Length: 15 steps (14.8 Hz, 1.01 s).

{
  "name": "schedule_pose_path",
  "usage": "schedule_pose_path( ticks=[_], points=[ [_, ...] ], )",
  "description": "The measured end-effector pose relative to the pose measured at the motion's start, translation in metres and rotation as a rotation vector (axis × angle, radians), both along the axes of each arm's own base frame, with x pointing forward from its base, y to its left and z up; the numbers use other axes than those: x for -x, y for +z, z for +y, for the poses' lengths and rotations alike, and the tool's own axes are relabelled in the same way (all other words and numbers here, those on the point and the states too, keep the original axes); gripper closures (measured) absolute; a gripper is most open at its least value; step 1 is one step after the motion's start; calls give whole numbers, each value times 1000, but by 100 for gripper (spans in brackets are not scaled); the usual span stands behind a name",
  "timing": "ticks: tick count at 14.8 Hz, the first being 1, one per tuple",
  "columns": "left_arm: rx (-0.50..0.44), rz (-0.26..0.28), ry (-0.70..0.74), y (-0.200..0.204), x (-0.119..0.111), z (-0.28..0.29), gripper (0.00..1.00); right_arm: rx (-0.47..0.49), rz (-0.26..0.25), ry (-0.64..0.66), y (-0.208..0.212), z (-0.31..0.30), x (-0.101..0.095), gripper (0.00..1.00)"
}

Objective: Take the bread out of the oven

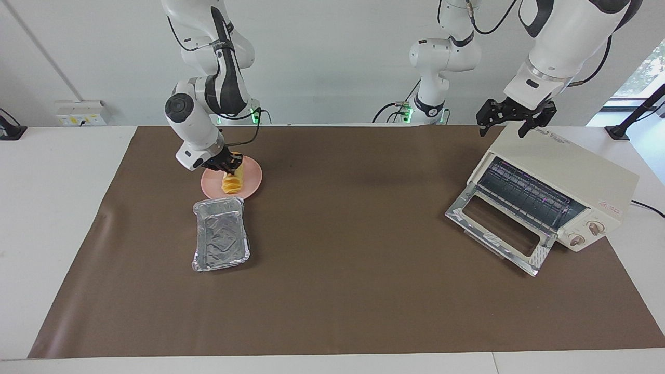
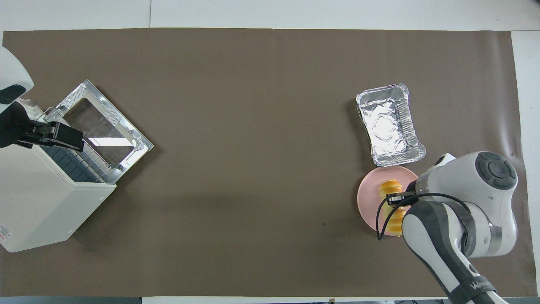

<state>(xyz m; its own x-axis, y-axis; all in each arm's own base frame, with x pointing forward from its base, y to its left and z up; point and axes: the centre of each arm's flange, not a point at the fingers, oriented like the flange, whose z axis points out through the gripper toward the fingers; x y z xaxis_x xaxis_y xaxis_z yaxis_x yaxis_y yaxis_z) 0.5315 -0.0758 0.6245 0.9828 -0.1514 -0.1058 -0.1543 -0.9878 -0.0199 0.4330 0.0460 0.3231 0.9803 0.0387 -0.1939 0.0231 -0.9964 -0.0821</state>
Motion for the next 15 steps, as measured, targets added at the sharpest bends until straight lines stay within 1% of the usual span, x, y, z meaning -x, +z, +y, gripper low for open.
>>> schedule_pose_path(
  ticks=[1, 2, 4, 5, 6, 7, 8, 9, 10, 12, 15],
  points=[
    [0, 0, 0, 0, 0, 0, 0, -1, -7, -1, 2, 0, -2, 84],
    [0, 0, 0, 0, 0, 0, 0, -1, -18, 0, 6, 0, -6, 74],
    [0, 0, 0, 0, 0, 0, 0, -2, -39, 2, 19, 0, -20, 55],
    [0, 0, 0, 0, 0, 0, 0, 4, -37, 11, 29, 0, -29, 44],
    [0, 0, 0, 0, 0, 0, 0, 15, -30, 25, 44, -1, -41, 35],
    [0, 0, 0, 0, 0, 0, 0, 27, -23, 35, 65, -3, -55, 22],
    [0, 0, 0, 0, 0, 0, 0, 40, -24, 39, 89, -8, -69, 12],
    [0, 0, 0, 0, 0, 0, 0, 44, -38, 33, 117, -14, -83, 3],
    [0, 0, 0, 0, 0, 0, 0, 45, -64, 21, 143, -21, -95, 0],
    [0, 0, 0, 0, 0, 0, 0, 44, -114, -2, 183, -33, -108, 0],
    [0, 0, 0, 0, 0, 0, 0, 44, -139, -10, 226, -39, -112, 0]
  ],
)
